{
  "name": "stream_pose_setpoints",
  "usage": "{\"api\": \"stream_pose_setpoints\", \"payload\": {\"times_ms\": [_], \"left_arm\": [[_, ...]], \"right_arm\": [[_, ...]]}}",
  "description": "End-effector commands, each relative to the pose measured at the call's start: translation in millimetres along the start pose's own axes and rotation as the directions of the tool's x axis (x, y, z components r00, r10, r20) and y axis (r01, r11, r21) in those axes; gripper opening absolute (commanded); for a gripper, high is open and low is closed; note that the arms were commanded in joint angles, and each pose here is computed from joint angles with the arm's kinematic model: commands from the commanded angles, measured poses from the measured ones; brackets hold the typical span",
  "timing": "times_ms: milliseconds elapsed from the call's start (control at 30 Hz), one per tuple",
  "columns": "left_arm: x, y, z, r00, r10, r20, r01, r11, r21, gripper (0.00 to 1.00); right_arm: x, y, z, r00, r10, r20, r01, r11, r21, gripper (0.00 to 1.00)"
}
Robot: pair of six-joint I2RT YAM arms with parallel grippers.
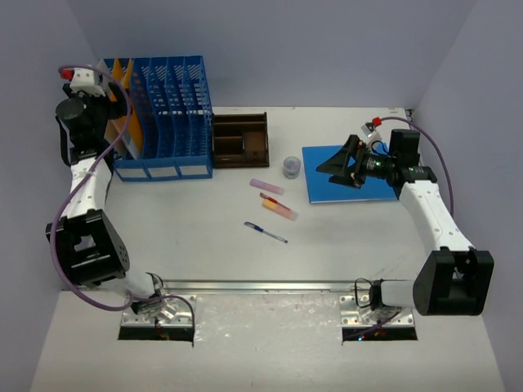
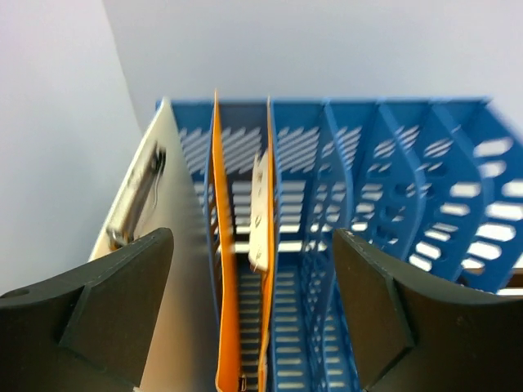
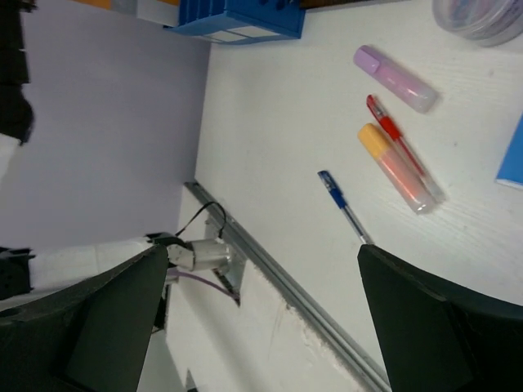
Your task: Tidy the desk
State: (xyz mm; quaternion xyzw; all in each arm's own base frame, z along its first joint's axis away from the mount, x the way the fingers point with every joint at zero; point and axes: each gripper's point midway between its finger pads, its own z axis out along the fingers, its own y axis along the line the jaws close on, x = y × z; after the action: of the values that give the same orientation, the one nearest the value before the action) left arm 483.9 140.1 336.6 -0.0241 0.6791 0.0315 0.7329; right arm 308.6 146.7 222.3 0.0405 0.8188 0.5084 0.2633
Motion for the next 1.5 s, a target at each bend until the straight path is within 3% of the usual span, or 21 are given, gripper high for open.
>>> {"api": "stream_pose_setpoints", "payload": {"times_ms": [0, 100, 200, 267, 300, 367, 433, 533, 567, 600, 667, 700, 767, 833, 867, 933, 967, 1167, 1233, 1400, 1467], "left_arm": [[-115.4, -17.1, -26.0, 0.971, 0.038, 0.234, -0.051, 0.997, 0.052, 0.77], [-172.6, -40.4, -42.2, 0.95, 0.06, 0.308, -0.103, 0.986, 0.128, 0.8], [-177.1, -71.2, -46.1, 0.962, 0.085, 0.258, -0.141, 0.968, 0.208, 0.8], [-183.8, -105.5, -55.0, 0.947, 0.157, 0.28, -0.238, 0.93, 0.28, 0.81], [-167.8, -118.0, -56.9, 0.957, 0.17, 0.234, -0.24, 0.916, 0.321, 0.81], [-159.2, -164.5, -69.0, 0.943, 0.222, 0.25, -0.311, 0.856, 0.413, 0.81], [-117.6, -194.5, -78.1, 0.961, 0.229, 0.155, -0.277, 0.818, 0.504, 0.81], [-67.6, -266.6, -107.5, 0.97, 0.229, 0.084, -0.227, 0.721, 0.655, 0.78], [-51.9, -277.6, -112.4, 0.97, 0.237, 0.057, -0.213, 0.705, 0.677, 0.77], [-27.3, -286.7, -117.9, 0.969, 0.246, 0.01, -0.182, 0.689, 0.702, 0.77], [-4.9, -310.0, -129.0, 0.97, 0.24, -0.044, -0.126, 0.646, 0.753, 0.77], [7.1, -316.8, -134.0, 0.966, 0.245, -0.084, -0.093, 0.633, 0.769, 0.77], [21.0, -332.7, -139.7, 0.957, 0.257, -0.134, -0.047, 0.594, 0.803, 0.76], [25.2, -341.5, -139.4, 0.953, 0.248, -0.172, -0.005, 0.581, 0.814, 0.76], [25.5, -344.1, -139.3, 0.952, 0.245, -0.181, 0.007, 0.577, 0.817, 0.76], [26.3, -347.3, -137.7, 0.951, 0.236, -0.2, 0.029, 0.575, 0.818, 0.75], [23.3, -348.2, -136.5, 0.954, 0.229, -0.195, 0.029, 0.575, 0.818, 0.75], [27.6, -348.7, -136.1, 0.954, 0.225, -0.198, 0.032, 0.581, 0.813, 0.75], [30.2, -347.7, -135.9, 0.952, 0.23, -0.202, 0.03, 0.585, 0.81, 0.75], [36.6, -347.4, -134.5, 0.95, 0.233, -0.209, 0.032, 0.591, 0.806, 0.76], [40.6, -348.0, -134.7, 0.949, 0.229, -0.216, 0.041, 0.592, 0.805, 0.76]], "right_arm": [[-17.7, -6.5, -14.0, 0.971, -0.235, 0.042, 0.228, 0.964, 0.138, 0.99], [-21.4, -26.0, -26.5, 0.935, -0.354, 0.023, 0.334, 0.901, 0.278, 0.99], [-20.9, -44.5, -39.7, 0.899, -0.436, -0.025, 0.412, 0.826, 0.384, 0.99], [-20.8, -64.3, -50.4, 0.884, -0.463, -0.074, 0.439, 0.763, 0.474, 0.99], [-19.3, -73.2, -55.1, 0.876, -0.473, -0.096, 0.453, 0.736, 0.503, 0.99], [-18.5, -91.5, -64.2, 0.874, -0.468, -0.132, 0.454, 0.689, 0.565, 0.99], [-20.2, -109.8, -74.1, 0.867, -0.472, -0.162, 0.463, 0.639, 0.614, 0.98], [-19.8, -131.1, -81.8, 0.79, -0.551, -0.269, 0.583, 0.538, 0.609, 0.87], [-17.1, -132.5, -80.4, 0.757, -0.58, -0.301, 0.628, 0.522, 0.576, 0.86], [-14.6, -138.4, -81.1, 0.678, -0.636, -0.368, 0.715, 0.458, 0.528, 0.85], [-15.1, -141.3, -81.0, 0.575, -0.705, -0.416, 0.8, 0.376, 0.468, 0.84], [-20.2, -146.7, -82.1, 0.454, -0.769, -0.45, 0.865, 0.261, 0.428, 0.84], [-17.5, -151.9, -77.8, 0.342, -0.824, -0.452, 0.915, 0.182, 0.361, 0.82], [-29.1, -145.6, -70.7, 0.188, -0.881, -0.434, 0.961, 0.074, 0.265, 0.79], [-31.9, -148.0, -71.1, 0.2, -0.876, -0.439, 0.961, 0.087, 0.263, 0.77], [-21.6, -150.9, -57.0, 0.164, -0.901, -0.402, 0.984, 0.12, 0.133, 0.73], [-25.9, -148.0, -54.2, 0.078, -0.917, -0.392, 0.996, 0.053, 0.074, 0.69], [-4.7, -174.9, -33.9, -0.068, -0.942, -0.328, 0.992, -0.027, -0.126, 0.61], [-2.0, -185.1, -30.3, -0.068, -0.942, -0.329, 0.989, -0.021, -0.145, 0.6], [-12.9, -209.6, -24.3, -0.153, -0.926, -0.345, 0.986, -0.12, -0.114, 0.61], [-20.7, -215.2, -20.3, -0.111, -0.932, -0.345, 0.992, -0.081, -0.1, 0.61]]}}
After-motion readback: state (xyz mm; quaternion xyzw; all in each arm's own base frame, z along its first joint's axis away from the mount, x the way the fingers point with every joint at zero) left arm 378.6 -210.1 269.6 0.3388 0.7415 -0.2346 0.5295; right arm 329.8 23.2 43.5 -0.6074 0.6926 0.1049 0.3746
